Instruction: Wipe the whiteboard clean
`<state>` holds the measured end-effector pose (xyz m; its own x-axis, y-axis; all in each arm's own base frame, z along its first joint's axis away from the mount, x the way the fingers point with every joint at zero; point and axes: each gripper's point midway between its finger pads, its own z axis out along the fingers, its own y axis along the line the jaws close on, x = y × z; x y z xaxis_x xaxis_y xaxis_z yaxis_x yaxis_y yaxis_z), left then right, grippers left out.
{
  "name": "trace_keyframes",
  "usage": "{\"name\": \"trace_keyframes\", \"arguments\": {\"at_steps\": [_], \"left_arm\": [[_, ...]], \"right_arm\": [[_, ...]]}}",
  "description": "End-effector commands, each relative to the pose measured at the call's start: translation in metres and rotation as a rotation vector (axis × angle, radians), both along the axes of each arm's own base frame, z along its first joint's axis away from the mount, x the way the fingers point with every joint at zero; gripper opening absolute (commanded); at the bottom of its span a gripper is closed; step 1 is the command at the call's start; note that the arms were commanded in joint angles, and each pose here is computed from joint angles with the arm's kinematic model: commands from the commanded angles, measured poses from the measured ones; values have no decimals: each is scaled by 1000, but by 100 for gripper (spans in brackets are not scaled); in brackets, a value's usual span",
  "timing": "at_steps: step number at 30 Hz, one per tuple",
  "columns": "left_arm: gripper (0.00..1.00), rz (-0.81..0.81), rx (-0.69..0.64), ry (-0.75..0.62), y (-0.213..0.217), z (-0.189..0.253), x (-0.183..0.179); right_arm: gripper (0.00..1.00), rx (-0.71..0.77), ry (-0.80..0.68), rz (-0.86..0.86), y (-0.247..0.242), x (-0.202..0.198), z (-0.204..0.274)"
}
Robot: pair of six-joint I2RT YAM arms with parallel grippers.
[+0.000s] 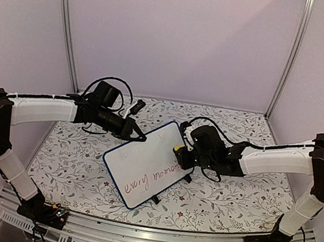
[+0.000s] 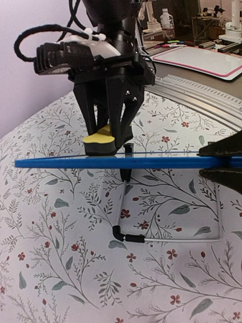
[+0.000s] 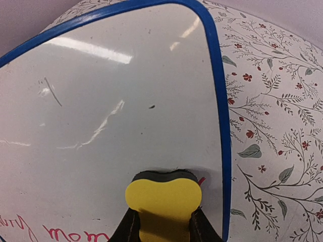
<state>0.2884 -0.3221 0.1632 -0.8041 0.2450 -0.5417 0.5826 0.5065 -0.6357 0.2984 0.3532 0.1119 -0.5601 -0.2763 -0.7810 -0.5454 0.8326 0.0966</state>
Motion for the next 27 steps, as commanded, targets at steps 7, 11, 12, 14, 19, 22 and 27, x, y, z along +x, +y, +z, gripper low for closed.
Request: {"name": "trace_keyframes", "arguments": {"at_steps": [7,11,12,14,19,22,27], "left_arm": [[0,-73,-29,-24,-8,2,-10],[0,-75,-28,-24,-8,2,-12],[0,-73,-28,-26,-8,3,-11],[0,-71,-26,-24,-8,2,-10],[0,-75,-25,-20,-9,1,-12],[0,-73,-26,-24,-8,2,-11],[0,-73,-24,-19,-8,0,-11]], "right_arm": [[18,-82,114,42,-10,-29,-42],[18,-91,117,41,-12,-31,-45],[18,-92,118,42,-12,-32,-46],[18,-92,121,42,-13,-33,-46],[18,-94,124,42,-15,-35,-48],[18,-95,131,44,-15,-38,-50],[18,-100,131,42,-17,-40,-52]]}}
